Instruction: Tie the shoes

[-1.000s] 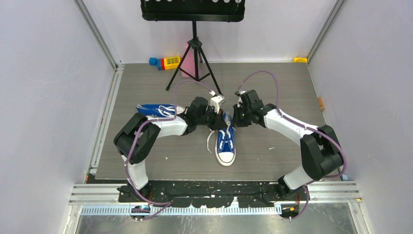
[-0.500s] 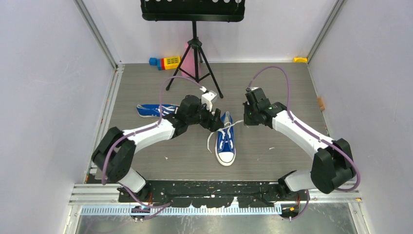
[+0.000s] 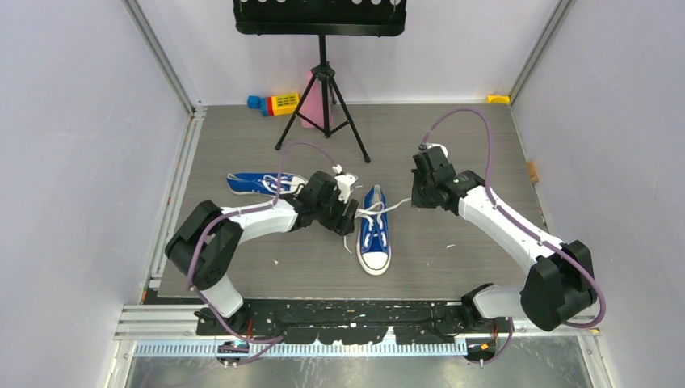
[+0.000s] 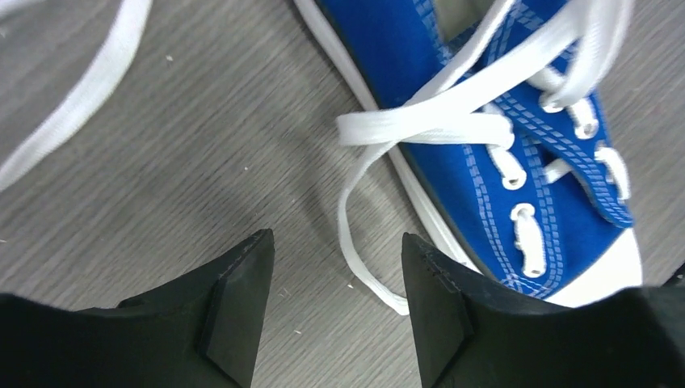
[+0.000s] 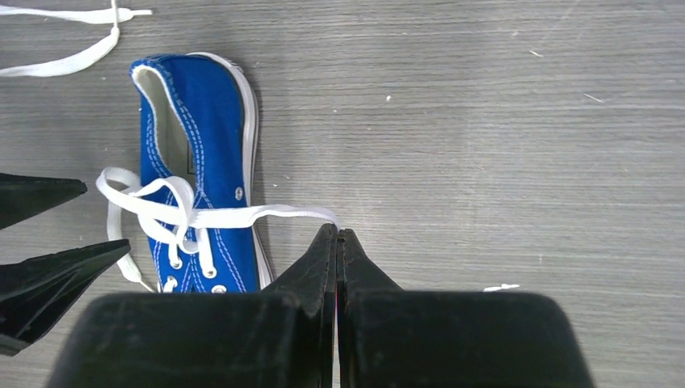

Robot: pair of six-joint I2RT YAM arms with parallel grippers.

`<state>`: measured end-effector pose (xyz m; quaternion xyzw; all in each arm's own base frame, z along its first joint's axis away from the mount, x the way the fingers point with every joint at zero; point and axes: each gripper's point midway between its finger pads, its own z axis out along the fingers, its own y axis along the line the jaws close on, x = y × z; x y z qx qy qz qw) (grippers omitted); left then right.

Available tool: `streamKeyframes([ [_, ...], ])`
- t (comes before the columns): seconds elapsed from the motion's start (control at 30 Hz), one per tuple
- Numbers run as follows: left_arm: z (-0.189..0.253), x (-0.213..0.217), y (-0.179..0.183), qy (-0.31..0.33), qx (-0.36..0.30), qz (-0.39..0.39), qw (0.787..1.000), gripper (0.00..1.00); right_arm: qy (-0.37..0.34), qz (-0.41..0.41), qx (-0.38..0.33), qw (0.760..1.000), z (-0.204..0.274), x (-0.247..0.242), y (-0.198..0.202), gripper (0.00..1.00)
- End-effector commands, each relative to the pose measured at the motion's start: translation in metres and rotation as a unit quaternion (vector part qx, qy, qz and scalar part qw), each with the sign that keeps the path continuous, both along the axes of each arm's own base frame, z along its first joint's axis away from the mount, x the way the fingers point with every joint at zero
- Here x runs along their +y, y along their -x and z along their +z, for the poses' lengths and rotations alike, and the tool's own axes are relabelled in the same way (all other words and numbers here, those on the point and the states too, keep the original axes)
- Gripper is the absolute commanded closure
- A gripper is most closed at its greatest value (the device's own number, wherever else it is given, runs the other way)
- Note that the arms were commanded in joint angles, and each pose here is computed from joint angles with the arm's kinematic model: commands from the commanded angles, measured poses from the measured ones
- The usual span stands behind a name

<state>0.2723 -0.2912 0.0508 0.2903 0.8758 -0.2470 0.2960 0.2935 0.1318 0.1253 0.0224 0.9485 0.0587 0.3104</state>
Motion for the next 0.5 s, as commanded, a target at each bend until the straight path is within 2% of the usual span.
streamKeyframes([
  [0.0,-0.014,-0.002,-0.005,-0.015,0.014,-0.001,1.0,0.4,0.013,-0.056,-0.047,0.997,0.028,-0.02,-0.006,1.0],
  [0.07,-0.02,-0.005,-0.009,-0.017,0.018,0.001,1.0,0.41,0.014,-0.068,-0.057,0.996,0.032,-0.025,-0.005,1.0],
  [0.13,-0.023,-0.009,-0.015,-0.015,0.016,0.005,1.0,0.48,0.012,-0.073,-0.063,0.995,0.035,-0.028,-0.003,1.0],
  [0.2,-0.024,-0.012,-0.019,-0.014,0.013,0.01,1.0,0.64,0.012,-0.083,-0.069,0.994,0.037,-0.032,-0.002,1.0],
  [0.3,-0.02,-0.003,-0.023,-0.028,0.003,0.032,0.999,0.97,0.024,-0.107,-0.076,0.991,0.039,-0.043,-0.001,1.0],
  [0.33,-0.018,0.004,-0.023,-0.035,-0.004,0.043,0.998,1.0,0.032,-0.121,-0.078,0.989,0.04,-0.049,0.0,1.0],
  [0.47,0.003,0.033,-0.021,-0.037,-0.018,0.094,0.995,1.0,0.06,-0.177,-0.088,0.978,0.042,-0.075,0.004,1.0],
])
